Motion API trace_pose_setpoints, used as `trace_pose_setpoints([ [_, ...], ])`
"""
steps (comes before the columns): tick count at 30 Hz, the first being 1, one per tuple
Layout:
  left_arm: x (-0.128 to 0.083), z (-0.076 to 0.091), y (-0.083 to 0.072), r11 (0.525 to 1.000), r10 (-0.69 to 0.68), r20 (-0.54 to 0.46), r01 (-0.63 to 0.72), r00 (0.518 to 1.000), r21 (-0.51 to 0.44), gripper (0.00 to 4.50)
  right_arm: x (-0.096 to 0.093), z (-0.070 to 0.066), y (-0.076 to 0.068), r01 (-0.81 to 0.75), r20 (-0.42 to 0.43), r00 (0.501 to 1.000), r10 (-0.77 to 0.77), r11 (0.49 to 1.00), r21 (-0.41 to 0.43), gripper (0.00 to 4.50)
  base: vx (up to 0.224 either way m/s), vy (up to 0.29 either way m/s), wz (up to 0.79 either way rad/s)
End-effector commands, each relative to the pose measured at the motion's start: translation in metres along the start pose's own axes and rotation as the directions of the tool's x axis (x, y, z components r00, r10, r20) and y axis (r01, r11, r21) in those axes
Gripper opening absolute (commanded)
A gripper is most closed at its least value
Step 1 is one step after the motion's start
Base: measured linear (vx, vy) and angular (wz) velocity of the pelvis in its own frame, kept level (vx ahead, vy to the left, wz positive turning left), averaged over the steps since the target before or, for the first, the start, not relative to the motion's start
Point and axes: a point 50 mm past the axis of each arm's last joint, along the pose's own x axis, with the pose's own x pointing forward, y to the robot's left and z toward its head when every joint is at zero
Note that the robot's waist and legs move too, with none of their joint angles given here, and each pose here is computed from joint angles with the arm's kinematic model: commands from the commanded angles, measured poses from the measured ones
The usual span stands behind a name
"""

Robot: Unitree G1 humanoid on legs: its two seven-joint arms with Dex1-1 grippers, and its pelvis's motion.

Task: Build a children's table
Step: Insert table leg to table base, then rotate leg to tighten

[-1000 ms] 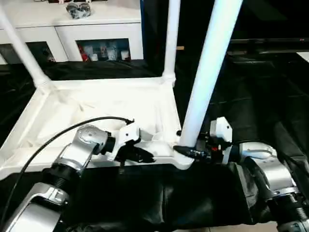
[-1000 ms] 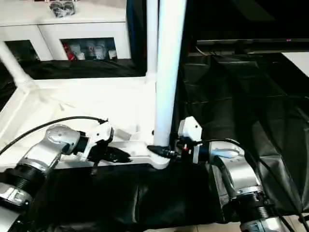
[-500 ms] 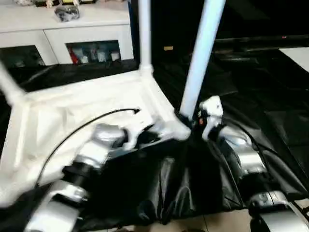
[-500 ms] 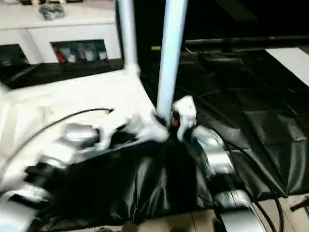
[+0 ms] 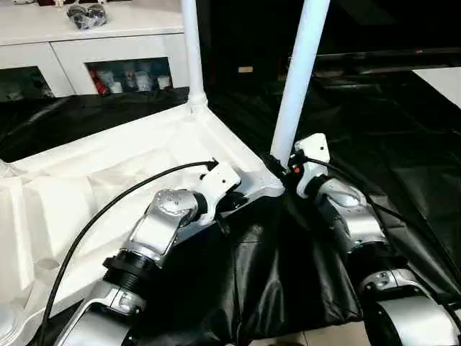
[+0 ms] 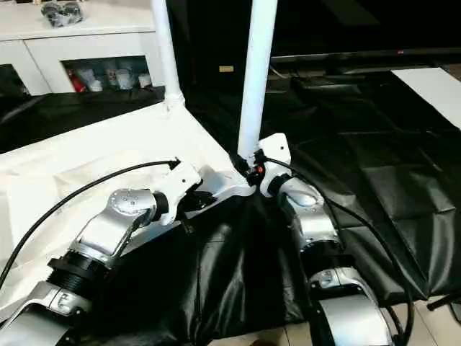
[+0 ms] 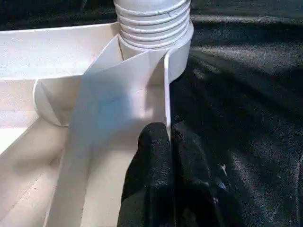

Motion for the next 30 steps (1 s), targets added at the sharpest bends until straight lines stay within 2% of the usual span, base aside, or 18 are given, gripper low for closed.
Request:
trace_pose_setpoints([
  [1, 0.007, 0.012, -0.018, 0.993, -0.114, 0.058, 0.112, 0.992, 0.032, 0.0, -0.008, -0.041, 0.008, 0.007, -0.182, 0.983, 0.006, 0.997, 0.071, 1.87, 0.0, 0.0, 0.0],
  [2, 0.007, 0.012, -0.018, 0.993, -0.118, 0.061, 0.116, 0.991, 0.033, 0.0, -0.008, -0.041, 0.008, 0.006, -0.181, 0.983, 0.007, 0.997, 0.072, 1.87, 0.0, 0.0, 0.0],
  [3, 0.006, 0.012, -0.019, 0.99, -0.137, 0.07, 0.135, 0.988, 0.037, 0.0, -0.007, -0.038, 0.007, -0.006, -0.162, 0.987, 0.019, 0.997, 0.081, 2.22, 0.0, 0.0, 0.0],
  [5, 0.006, 0.011, -0.019, 0.988, -0.148, 0.076, 0.145, 0.986, 0.045, 0.0, -0.007, -0.037, 0.007, -0.012, -0.155, 0.988, 0.024, 0.997, 0.08, 2.22, 0.0, 0.0, 0.0],
  [6, 0.005, 0.011, -0.019, 0.988, -0.153, 0.079, 0.149, 0.985, 0.049, 0.0, -0.007, -0.036, 0.007, -0.014, -0.151, 0.988, 0.026, 0.997, 0.079, 2.6, 0.0, 0.0, 0.0],
  [8, 0.005, 0.011, -0.02, 0.986, -0.164, 0.082, 0.16, 0.983, 0.054, 0.0, -0.006, -0.034, 0.007, -0.023, -0.141, 0.989, 0.035, 0.996, 0.083, 2.62, 0.0, 0.0, 0.0],
  [11, 0.001, 0.008, -0.02, 0.979, -0.198, 0.084, 0.193, 0.977, 0.063, 0.0, -0.005, -0.027, 0.006, -0.059, -0.102, 0.992, 0.067, 0.995, 0.082, 2.84, 0.0, 0.0, 0.0],
  [12, 0.001, 0.008, -0.02, 0.978, -0.205, 0.086, 0.199, 0.975, 0.068, 0.0, -0.005, -0.026, 0.006, -0.065, -0.097, 0.993, 0.073, 0.994, 0.082, 3.12, 0.0, 0.0, 0.0],
  [16, -0.002, 0.007, -0.02, 0.971, -0.23, 0.087, 0.223, 0.969, 0.087, 0.0, -0.005, -0.022, 0.006, -0.097, -0.075, 0.992, 0.103, 0.993, 0.073, 3.28, 0.0, 0.0, 0.0],
  [18, -0.003, 0.006, -0.02, 0.965, -0.251, 0.088, 0.243, 0.964, 0.098, 0.0, -0.006, -0.019, 0.005, -0.122, -0.063, 0.99, 0.126, 0.991, 0.058, 3.54, 0.0, 0.0, 0.0],
  [22, -0.007, 0.005, -0.017, 0.951, -0.295, 0.079, 0.285, 0.952, 0.121, 0.0, -0.01, -0.012, 0.003, -0.197, -0.046, 0.979, 0.198, 0.98, 0.021, 3.73, 0.0, 0.0, 0.0],
  [25, -0.012, 0.001, -0.013, 0.928, -0.349, 0.049, 0.338, 0.936, 0.159, 0.0, -0.024, -0.008, 0.004, -0.367, -0.057, 0.929, 0.365, 0.93, -0.014, 3.73, 0.0, 0.0, 0.0],
  [27, -0.013, 0.0, -0.012, 0.922, -0.361, 0.038, 0.351, 0.932, 0.164, 0.0, -0.028, -0.008, 0.004, -0.404, -0.069, 0.913, 0.402, 0.915, -0.023, 3.73, 0.0, 0.0, 0.0],
  [29, -0.017, -0.002, -0.011, 0.901, -0.406, 0.018, 0.397, 0.914, 0.174, 0.0, -0.039, -0.011, 0.005, -0.499, -0.121, 0.862, 0.492, 0.866, -0.035, 3.73, 0.0, 0.0, 0.0],
  [30, -0.017, -0.002, -0.011, 0.899, -0.41, 0.016, 0.401, 0.912, 0.174, 0.0, -0.04, -0.011, 0.005, -0.507, -0.127, 0.857, 0.499, 0.861, -0.036, 3.73, 0.0, 0.0, 0.0],
])
